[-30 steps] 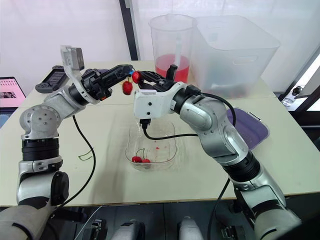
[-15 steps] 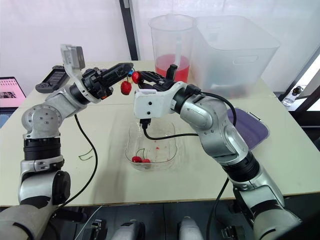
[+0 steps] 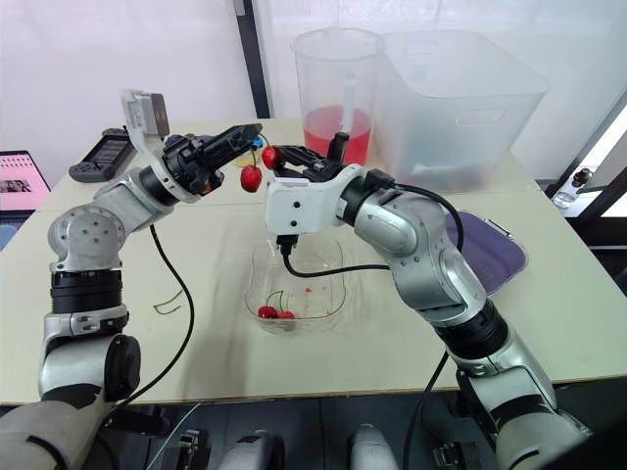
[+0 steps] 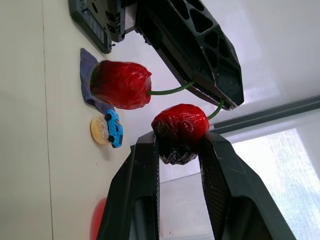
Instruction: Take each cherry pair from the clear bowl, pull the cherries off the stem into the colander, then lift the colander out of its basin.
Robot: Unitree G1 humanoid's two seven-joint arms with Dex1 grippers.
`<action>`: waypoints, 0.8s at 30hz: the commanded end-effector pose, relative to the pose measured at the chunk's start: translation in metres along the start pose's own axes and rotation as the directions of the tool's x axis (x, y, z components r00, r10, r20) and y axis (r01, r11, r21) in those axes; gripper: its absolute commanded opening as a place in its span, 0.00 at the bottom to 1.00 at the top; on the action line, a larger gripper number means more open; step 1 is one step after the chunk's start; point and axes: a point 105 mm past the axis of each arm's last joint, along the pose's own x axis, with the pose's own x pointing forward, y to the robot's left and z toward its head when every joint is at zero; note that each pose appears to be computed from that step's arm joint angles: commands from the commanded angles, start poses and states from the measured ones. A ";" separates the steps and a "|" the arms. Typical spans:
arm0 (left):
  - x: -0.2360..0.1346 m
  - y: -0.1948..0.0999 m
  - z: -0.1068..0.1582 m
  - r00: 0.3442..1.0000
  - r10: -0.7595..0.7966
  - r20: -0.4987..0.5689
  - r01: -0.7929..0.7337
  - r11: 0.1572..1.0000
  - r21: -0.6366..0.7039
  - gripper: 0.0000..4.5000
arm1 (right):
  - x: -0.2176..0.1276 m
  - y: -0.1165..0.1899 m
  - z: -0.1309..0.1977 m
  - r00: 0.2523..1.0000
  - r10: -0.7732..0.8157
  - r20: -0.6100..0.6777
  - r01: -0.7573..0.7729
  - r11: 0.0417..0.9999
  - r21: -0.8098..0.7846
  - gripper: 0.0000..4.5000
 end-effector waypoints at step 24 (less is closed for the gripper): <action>0.001 -0.009 -0.004 0.995 -0.053 -0.087 0.064 0.989 0.132 0.00 | -0.021 0.005 -0.020 0.979 0.126 0.162 -0.165 0.019 0.986 0.99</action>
